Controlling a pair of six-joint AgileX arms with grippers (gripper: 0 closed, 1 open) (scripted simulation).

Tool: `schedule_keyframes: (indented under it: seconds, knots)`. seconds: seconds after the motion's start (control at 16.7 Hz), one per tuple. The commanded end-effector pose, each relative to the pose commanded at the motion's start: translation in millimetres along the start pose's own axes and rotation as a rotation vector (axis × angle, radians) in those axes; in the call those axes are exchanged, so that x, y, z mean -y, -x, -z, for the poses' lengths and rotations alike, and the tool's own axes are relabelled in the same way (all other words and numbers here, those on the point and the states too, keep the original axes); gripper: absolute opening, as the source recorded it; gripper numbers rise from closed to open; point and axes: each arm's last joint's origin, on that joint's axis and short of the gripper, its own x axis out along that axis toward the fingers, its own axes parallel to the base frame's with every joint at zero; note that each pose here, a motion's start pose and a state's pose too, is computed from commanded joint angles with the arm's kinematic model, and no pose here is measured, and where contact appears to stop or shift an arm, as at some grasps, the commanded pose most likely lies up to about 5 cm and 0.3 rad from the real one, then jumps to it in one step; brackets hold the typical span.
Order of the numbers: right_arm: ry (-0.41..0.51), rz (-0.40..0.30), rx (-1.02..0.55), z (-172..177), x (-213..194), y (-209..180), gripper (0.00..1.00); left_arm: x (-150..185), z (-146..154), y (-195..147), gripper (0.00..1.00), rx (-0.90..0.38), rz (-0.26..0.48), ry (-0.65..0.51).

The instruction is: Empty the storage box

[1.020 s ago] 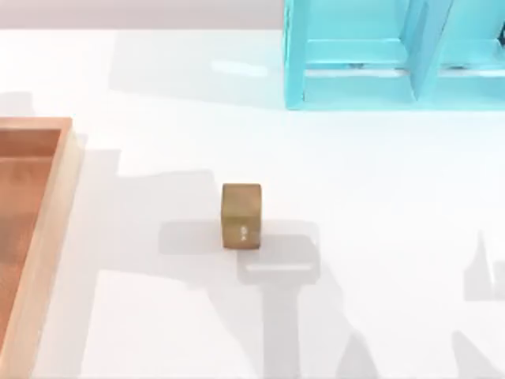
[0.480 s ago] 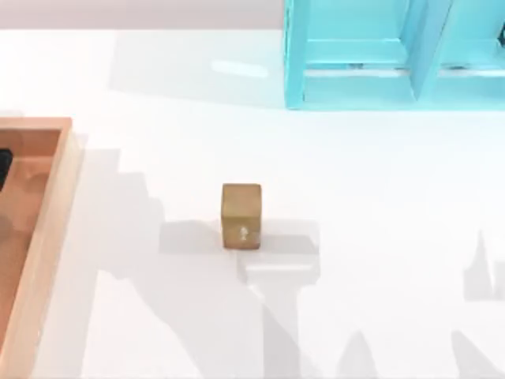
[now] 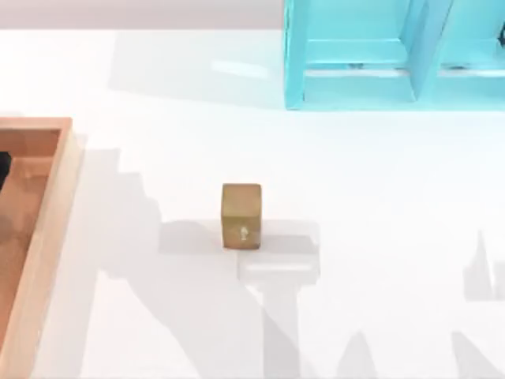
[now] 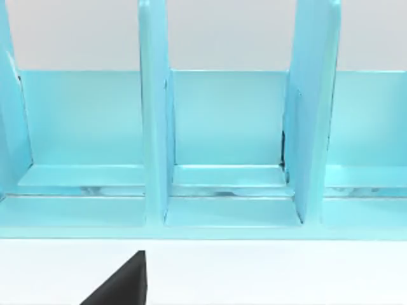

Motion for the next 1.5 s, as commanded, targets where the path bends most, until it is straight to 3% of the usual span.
schedule_keyframes:
  seconds: [0.6,1.2,1.32,1.5]
  knots:
    - [0.000,0.000,0.000,0,0,0,1.00,0,0,0,0.02,0.000,0.000,0.000]
    - [0.000,0.000,0.000,0,0,0,1.00,0,0,2,0.00,0.004,0.000,0.000]
    - [0.000,0.000,0.000,0,0,0,1.00,-1,1,21,0.00,0.037,0.010,-0.001]
    - [0.000,0.000,0.000,0,0,0,1.00,-1,10,88,0.00,0.141,0.013,-0.013]
